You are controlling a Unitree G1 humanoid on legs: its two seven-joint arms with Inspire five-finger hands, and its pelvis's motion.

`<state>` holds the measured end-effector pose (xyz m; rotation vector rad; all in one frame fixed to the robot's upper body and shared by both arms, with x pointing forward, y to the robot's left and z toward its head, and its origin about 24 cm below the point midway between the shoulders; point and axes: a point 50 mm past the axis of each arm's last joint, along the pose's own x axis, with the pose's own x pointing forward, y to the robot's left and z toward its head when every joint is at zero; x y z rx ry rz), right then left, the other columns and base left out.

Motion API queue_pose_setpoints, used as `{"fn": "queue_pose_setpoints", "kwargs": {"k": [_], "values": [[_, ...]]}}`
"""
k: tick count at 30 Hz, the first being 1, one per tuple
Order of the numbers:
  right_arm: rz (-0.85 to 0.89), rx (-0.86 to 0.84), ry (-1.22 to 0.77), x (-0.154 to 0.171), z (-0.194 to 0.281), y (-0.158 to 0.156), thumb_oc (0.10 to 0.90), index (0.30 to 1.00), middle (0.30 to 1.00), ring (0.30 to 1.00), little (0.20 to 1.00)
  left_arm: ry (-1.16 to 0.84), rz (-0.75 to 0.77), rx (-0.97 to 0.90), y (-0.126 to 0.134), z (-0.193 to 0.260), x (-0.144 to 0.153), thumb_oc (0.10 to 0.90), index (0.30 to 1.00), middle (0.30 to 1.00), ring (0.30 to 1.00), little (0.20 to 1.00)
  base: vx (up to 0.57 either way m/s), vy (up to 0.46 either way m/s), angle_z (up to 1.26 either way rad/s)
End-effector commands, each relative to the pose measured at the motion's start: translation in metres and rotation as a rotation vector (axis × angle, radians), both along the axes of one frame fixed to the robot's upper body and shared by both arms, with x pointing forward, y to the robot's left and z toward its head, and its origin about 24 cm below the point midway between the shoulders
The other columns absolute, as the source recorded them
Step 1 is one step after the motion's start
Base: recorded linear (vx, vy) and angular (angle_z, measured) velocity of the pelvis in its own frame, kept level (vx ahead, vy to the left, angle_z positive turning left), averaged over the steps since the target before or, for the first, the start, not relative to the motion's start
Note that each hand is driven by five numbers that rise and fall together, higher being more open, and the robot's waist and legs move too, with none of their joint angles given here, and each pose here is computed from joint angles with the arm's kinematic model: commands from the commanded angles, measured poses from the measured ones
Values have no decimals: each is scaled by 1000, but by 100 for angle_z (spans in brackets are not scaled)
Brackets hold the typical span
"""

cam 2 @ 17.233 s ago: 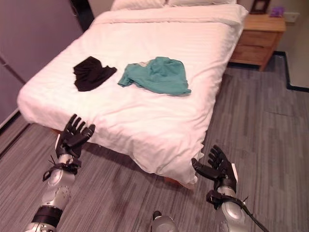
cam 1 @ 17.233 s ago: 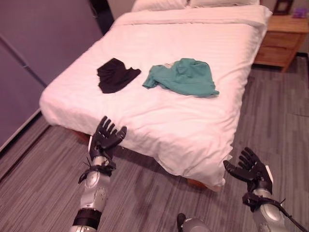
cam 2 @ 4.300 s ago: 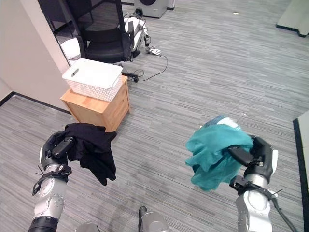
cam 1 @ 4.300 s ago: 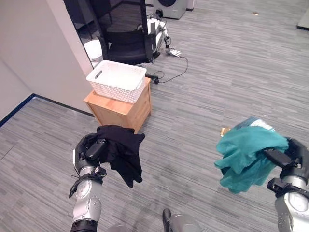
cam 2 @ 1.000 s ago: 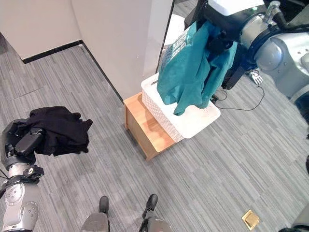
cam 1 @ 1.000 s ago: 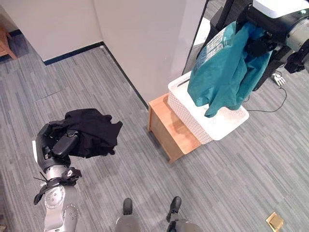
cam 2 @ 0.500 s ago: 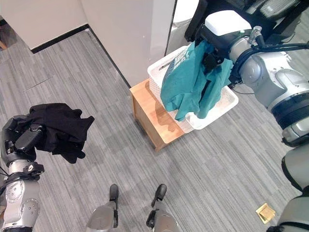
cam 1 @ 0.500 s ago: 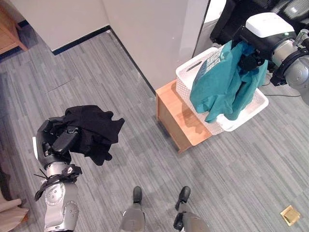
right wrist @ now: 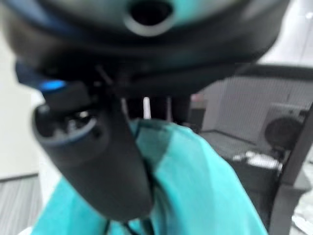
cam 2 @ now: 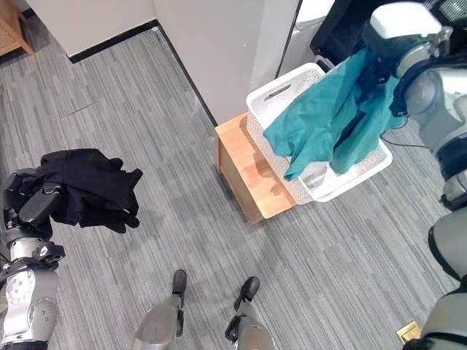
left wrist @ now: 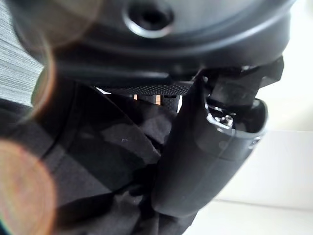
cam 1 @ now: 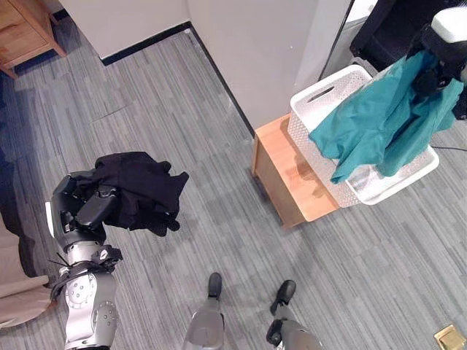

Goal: Pick up bed clothes into laundry basket.

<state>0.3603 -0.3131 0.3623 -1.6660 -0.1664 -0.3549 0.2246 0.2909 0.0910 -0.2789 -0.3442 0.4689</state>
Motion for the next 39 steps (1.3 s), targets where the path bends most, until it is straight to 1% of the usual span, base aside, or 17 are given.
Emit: {"fn": "queue_pose_setpoints", "kwargs": {"k": [1,5,9,15,20,27,30,31,35,37,38,39], "values": [[20,-11,-340,-33,86,11,400,300,300,300,300,-323,-64,196,-1,75,-5,400,300,300,300,300,0,0,0],[34,14,-381,-38,95,13,400,300,300,300,300,-313,-77,185,-4,73,-2,400,300,300,300,300,0,0,0],[54,20,-374,-36,92,16,400,300,300,300,300,-312,-80,177,-5,72,-1,400,300,300,300,300,-1,-1,-1],[61,22,-318,-24,71,16,400,300,300,300,300,-313,-83,171,-7,72,0,400,300,300,300,300,-8,-6,-2],[58,26,-307,-21,64,16,400,300,300,300,300,-331,-79,188,-6,77,-2,400,300,300,300,300,-28,-16,1],[54,82,-307,-14,52,14,400,300,300,300,300,-346,-82,195,-8,80,-3,400,300,300,300,300,-22,-20,0],[47,108,-276,-5,38,14,400,300,300,300,300,-353,-92,182,-11,80,-1,400,300,300,300,300,0,0,0],[35,123,-244,1,25,13,400,300,300,300,300,-356,-96,173,-12,80,-1,400,300,300,300,300,0,0,0],[27,132,-185,11,5,16,400,300,300,300,300,-351,-91,161,-11,78,-2,400,300,300,300,300,-4,-3,2],[28,131,-173,13,3,18,400,300,300,300,300,-350,-88,157,-10,77,-2,400,300,300,300,300,-1,3,10],[29,153,-167,14,-1,17,765,848,848,848,848,-350,-88,154,-11,76,-1,400,300,300,300,300,2,9,23],[27,160,-158,15,-2,17,800,900,900,900,900,-352,-87,157,-11,77,-2,400,300,300,300,300,2,9,18]]}}
